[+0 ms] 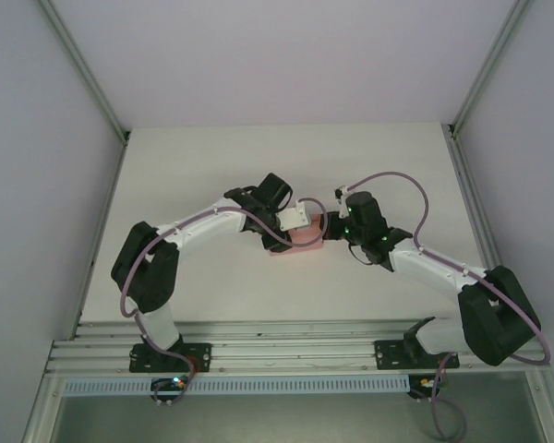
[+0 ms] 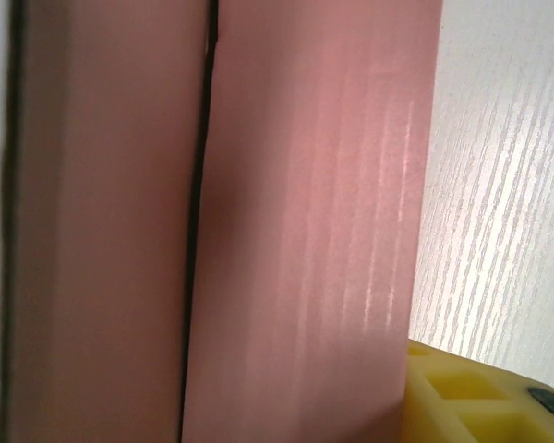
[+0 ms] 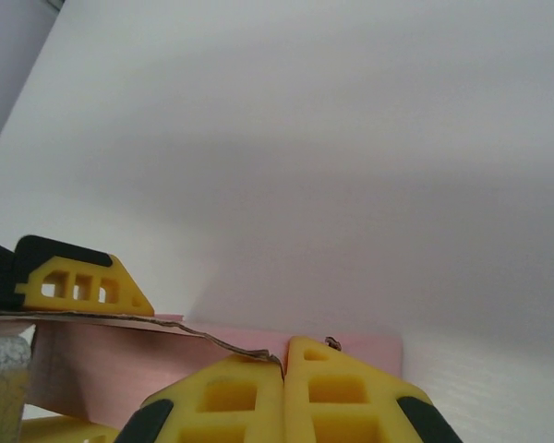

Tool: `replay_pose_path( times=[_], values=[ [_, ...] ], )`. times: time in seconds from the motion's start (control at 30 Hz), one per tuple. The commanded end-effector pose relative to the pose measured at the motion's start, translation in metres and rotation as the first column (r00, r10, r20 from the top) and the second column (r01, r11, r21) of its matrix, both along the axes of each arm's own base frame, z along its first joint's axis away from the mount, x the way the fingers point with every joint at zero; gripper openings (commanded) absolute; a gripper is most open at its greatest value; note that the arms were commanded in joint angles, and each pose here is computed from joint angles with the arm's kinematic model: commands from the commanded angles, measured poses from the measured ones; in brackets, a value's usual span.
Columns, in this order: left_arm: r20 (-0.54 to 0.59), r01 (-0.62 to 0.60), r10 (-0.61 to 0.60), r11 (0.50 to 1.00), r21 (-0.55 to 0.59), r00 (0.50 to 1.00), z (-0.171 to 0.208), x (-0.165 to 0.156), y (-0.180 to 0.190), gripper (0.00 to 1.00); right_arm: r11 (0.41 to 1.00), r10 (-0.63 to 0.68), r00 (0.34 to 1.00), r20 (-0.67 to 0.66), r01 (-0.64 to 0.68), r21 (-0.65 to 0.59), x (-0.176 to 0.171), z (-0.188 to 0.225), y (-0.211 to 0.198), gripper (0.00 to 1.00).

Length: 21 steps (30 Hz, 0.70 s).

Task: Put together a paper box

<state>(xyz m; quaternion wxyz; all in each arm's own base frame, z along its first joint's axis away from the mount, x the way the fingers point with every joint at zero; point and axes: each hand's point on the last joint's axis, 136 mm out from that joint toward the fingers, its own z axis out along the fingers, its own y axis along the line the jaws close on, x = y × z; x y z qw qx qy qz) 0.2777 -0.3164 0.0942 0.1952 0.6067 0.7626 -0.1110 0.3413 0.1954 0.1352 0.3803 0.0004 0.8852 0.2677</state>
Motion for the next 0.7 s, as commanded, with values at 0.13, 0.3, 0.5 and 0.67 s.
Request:
replay_pose_path(
  times=[0.13, 0.3, 0.5, 0.67],
  values=[
    [-0.01, 0.009, -0.009, 1.0, -0.009, 1.0, -0.003, 0.0, -0.005, 0.48, 0.997, -0.026, 0.992, -0.121, 0.034, 0.066, -0.008, 0.001, -0.006, 0.0],
    [-0.007, 0.009, -0.009, 1.0, -0.013, 1.0, -0.002, 0.0, -0.004, 0.48, 0.999, 0.027, 0.993, -0.119, -0.03, -0.016, -0.014, -0.015, -0.009, 0.0],
    [-0.007, 0.0, 0.0, 1.0, -0.001, 1.0, -0.003, 0.0, 0.0, 0.48, 0.984, 0.04, 0.994, -0.099, -0.057, -0.17, -0.018, -0.036, -0.026, 0.0],
    [-0.004, -0.003, 0.003, 1.0, -0.006, 1.0, -0.002, 0.0, 0.0, 0.48, 0.973, 0.082, 0.996, -0.042, -0.09, -0.213, -0.022, -0.039, -0.03, 0.0]
  ],
)
